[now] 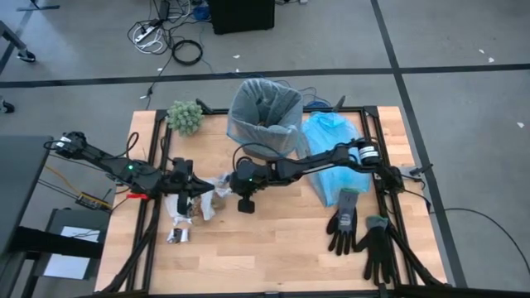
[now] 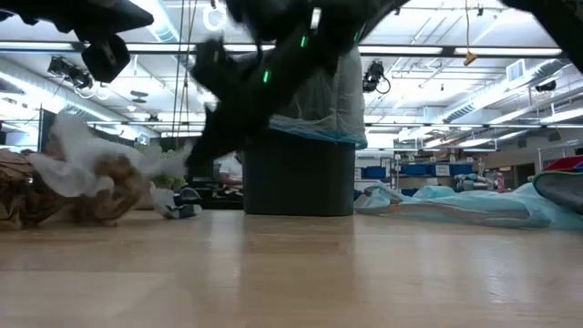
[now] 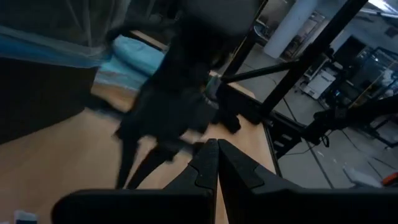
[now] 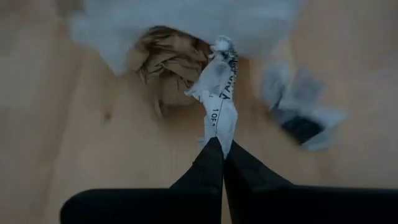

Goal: Place trash/remove bag and relplace
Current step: Put the white paper into the trash bin

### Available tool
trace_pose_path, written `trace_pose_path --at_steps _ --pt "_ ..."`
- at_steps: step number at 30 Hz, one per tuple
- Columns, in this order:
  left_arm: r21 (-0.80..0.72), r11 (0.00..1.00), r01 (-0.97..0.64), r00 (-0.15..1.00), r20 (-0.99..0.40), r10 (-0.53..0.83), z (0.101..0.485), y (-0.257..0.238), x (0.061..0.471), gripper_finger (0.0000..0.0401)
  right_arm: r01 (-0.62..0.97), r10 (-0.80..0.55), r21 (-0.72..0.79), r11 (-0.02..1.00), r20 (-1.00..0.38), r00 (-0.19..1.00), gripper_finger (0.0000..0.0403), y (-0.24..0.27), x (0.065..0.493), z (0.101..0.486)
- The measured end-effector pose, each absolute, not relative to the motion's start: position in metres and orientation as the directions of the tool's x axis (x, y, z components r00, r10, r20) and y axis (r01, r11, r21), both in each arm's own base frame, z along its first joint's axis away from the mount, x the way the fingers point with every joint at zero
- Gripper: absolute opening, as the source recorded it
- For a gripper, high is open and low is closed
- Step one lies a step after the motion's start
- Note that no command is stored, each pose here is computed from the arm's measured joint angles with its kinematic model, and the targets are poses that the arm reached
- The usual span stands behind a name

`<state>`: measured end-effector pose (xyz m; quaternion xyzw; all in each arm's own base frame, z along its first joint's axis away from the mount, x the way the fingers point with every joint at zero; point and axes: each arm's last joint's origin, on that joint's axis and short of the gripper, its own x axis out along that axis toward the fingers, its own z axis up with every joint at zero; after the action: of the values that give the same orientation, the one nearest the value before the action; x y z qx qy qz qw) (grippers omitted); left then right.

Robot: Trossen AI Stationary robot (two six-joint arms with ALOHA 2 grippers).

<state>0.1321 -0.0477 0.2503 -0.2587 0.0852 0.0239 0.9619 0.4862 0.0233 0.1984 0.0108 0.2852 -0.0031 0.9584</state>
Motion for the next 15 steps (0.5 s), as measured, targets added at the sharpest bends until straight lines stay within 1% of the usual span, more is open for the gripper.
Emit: trace_pose_path --at_steps 3,7,11,15 --pt "-0.497 0.863 -0.095 0.985 -0.172 0.009 0.251 -0.048 0.132 0.0019 0.024 -0.043 -0.045 0.999 -0.492 0.869 0.0 0.029 0.475 0.236" --pt "-0.5 0.861 -0.093 0.986 -0.166 0.01 0.251 -0.048 0.132 0.0019 0.092 -0.138 -0.129 0.987 -0.416 0.899 0.0 0.028 0.455 0.284" --pt "-0.496 0.862 -0.105 0.986 -0.168 0.024 0.251 -0.047 0.132 0.0019 0.196 -0.25 -0.183 0.963 -0.348 0.903 0.0 0.02 0.435 0.321" --pt "-0.495 0.861 -0.115 0.986 -0.165 0.037 0.251 -0.047 0.132 0.0019 0.317 -0.363 -0.199 0.927 -0.273 0.891 0.0 0.007 0.417 0.352"
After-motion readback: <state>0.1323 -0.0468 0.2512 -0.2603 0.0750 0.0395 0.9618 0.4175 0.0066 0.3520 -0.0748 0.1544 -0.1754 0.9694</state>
